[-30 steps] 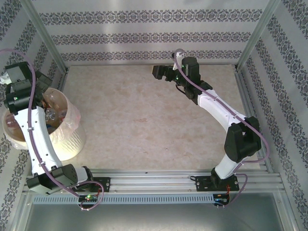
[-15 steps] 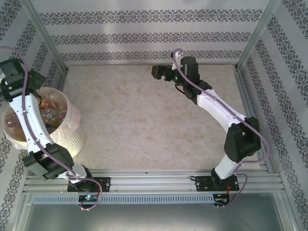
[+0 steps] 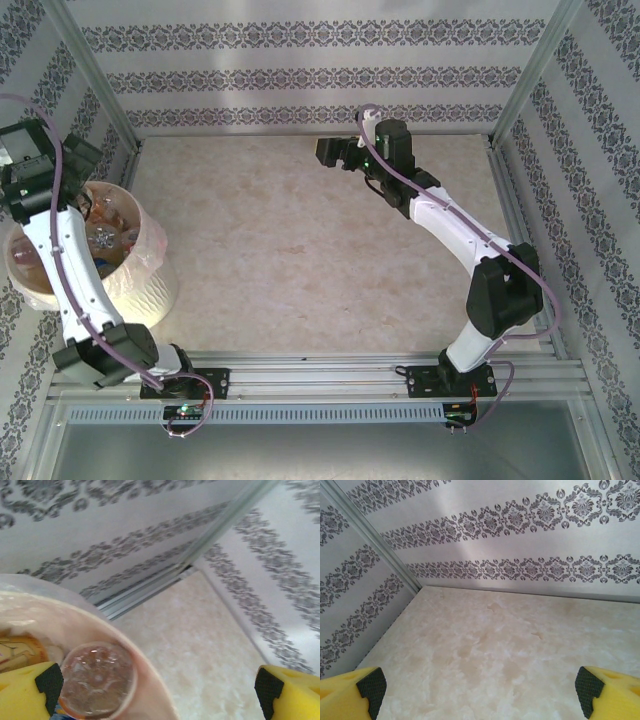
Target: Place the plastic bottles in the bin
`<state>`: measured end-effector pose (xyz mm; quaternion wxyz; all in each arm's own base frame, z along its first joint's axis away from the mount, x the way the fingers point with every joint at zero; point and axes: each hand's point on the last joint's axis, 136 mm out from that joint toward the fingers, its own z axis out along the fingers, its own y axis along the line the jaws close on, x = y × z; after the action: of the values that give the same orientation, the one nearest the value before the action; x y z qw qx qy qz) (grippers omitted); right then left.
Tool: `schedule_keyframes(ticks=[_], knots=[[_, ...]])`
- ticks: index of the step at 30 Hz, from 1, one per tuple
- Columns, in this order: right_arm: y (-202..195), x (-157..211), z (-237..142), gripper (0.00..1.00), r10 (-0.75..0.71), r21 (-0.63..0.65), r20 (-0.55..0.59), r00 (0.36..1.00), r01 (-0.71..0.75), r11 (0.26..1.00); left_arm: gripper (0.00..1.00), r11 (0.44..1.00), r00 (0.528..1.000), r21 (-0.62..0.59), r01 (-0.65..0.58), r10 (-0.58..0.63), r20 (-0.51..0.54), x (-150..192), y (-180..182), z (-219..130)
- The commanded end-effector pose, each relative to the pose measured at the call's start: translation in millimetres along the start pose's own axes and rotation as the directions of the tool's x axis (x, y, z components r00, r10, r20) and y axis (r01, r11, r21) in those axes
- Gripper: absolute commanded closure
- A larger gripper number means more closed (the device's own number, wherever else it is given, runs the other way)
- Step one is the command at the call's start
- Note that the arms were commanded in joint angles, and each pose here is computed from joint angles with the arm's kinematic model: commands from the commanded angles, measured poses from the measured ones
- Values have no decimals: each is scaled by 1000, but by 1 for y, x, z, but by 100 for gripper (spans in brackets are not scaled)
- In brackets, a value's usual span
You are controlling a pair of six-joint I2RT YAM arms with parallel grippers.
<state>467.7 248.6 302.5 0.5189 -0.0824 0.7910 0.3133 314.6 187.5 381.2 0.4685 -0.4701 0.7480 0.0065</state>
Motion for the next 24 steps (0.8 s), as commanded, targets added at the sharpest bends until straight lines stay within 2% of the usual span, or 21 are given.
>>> schedule_keyframes(ticks=[1,6,10,14,19,24], knots=[[11,-18,-17,2,-41,-2,69,997,41,999,0,978,995,189,-89,78,65,-2,-49,-44],[5,-25,-32,2,-30,21,115,993,27,999,0,889,973,395,-233,212,95,32,-112,-72],[-11,-27,-48,2,-9,67,165,986,-3,998,0,775,939,536,-334,321,121,72,-159,-86],[-45,-25,-76,2,18,163,227,974,-56,985,0,648,889,632,-425,429,158,126,-198,-89],[-100,-15,-120,2,10,343,274,962,-107,933,0,569,824,644,-510,538,178,190,-211,-62],[-161,13,-165,2,-45,568,251,967,-109,816,0,568,769,546,-616,585,258,218,-189,-20]])
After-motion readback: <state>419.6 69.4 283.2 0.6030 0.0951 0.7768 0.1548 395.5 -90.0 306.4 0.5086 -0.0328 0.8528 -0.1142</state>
